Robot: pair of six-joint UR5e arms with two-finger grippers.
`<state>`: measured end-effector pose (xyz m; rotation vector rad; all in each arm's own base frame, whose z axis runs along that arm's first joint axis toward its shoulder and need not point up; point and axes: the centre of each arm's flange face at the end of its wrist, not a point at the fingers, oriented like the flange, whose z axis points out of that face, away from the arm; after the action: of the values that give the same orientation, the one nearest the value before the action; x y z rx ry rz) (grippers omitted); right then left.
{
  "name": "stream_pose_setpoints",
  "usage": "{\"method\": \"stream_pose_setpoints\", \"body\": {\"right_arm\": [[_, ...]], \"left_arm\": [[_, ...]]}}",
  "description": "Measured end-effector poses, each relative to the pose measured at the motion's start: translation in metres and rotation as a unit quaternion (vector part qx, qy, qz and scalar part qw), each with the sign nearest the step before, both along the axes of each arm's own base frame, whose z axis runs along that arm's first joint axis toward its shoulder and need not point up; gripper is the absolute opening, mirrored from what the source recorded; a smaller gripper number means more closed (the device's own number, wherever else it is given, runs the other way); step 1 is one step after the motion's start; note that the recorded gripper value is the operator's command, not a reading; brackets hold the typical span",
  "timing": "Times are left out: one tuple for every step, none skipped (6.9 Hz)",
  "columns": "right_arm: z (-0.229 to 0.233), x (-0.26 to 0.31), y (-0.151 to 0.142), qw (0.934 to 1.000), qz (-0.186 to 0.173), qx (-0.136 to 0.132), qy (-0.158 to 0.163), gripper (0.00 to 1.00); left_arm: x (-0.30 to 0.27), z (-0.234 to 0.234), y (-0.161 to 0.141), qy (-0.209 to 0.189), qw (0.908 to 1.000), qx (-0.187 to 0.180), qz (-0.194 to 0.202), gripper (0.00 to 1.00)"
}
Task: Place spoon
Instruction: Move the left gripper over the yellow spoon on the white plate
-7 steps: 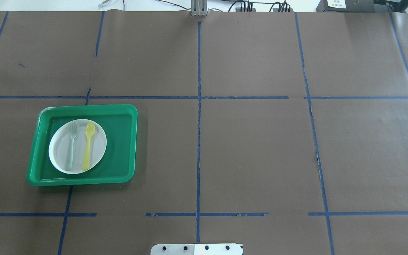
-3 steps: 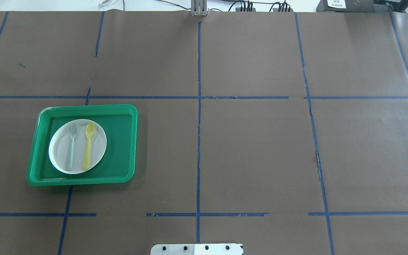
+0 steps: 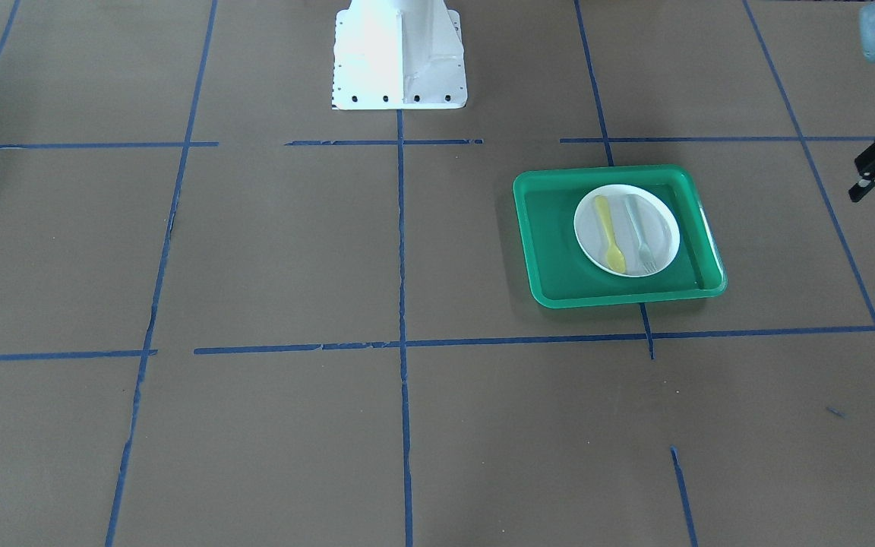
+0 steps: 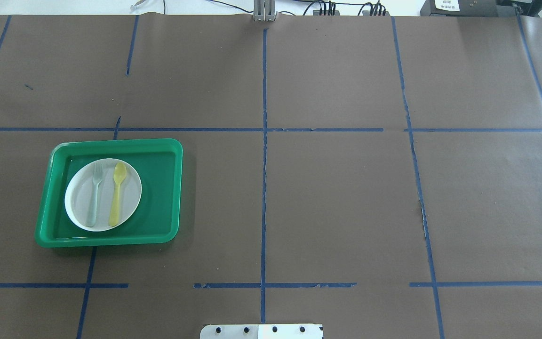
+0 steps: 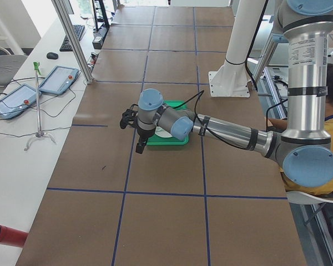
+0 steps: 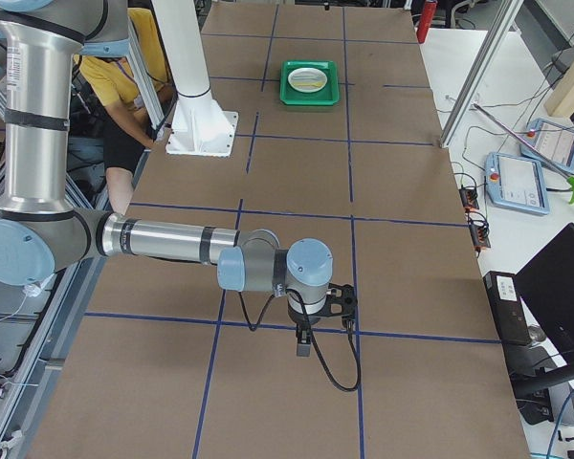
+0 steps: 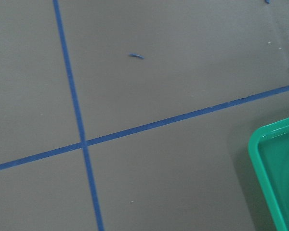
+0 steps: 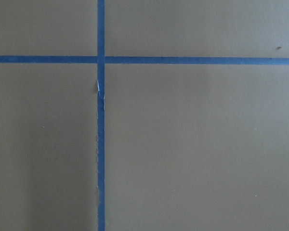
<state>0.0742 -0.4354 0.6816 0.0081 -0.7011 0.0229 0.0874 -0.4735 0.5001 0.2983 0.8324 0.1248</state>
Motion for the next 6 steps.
{"method": "stream_pose_setpoints", "body": {"right_arm": [[0.000,0.000,0.000,1.0000,0.000,0.000,0.000,1.00],[0.000,0.000,0.000,1.0000,0.000,0.000,0.000,1.00],[0.000,0.000,0.000,1.0000,0.000,0.000,0.000,1.00],[0.000,0.000,0.000,1.0000,0.000,0.000,0.000,1.00],[0.000,0.000,0.000,1.0000,0.000,0.000,0.000,1.00],[0.000,0.000,0.000,1.0000,0.000,0.000,0.000,1.00]], "left_arm": [[0.050,-0.014,0.005,0.012,0.9997,-0.009,-0.017,1.00],[0.101,-0.028,0.009,0.020,0.9991,-0.019,-0.031,1.00],[0.149,-0.040,0.012,0.024,0.9984,-0.030,-0.043,1.00],[0.199,-0.049,0.014,0.025,0.9975,-0.042,-0.050,1.00],[0.242,-0.057,0.020,0.026,0.9967,-0.051,-0.057,1.00],[0.271,-0.062,0.027,0.026,0.9958,-0.060,-0.064,0.99]]}}
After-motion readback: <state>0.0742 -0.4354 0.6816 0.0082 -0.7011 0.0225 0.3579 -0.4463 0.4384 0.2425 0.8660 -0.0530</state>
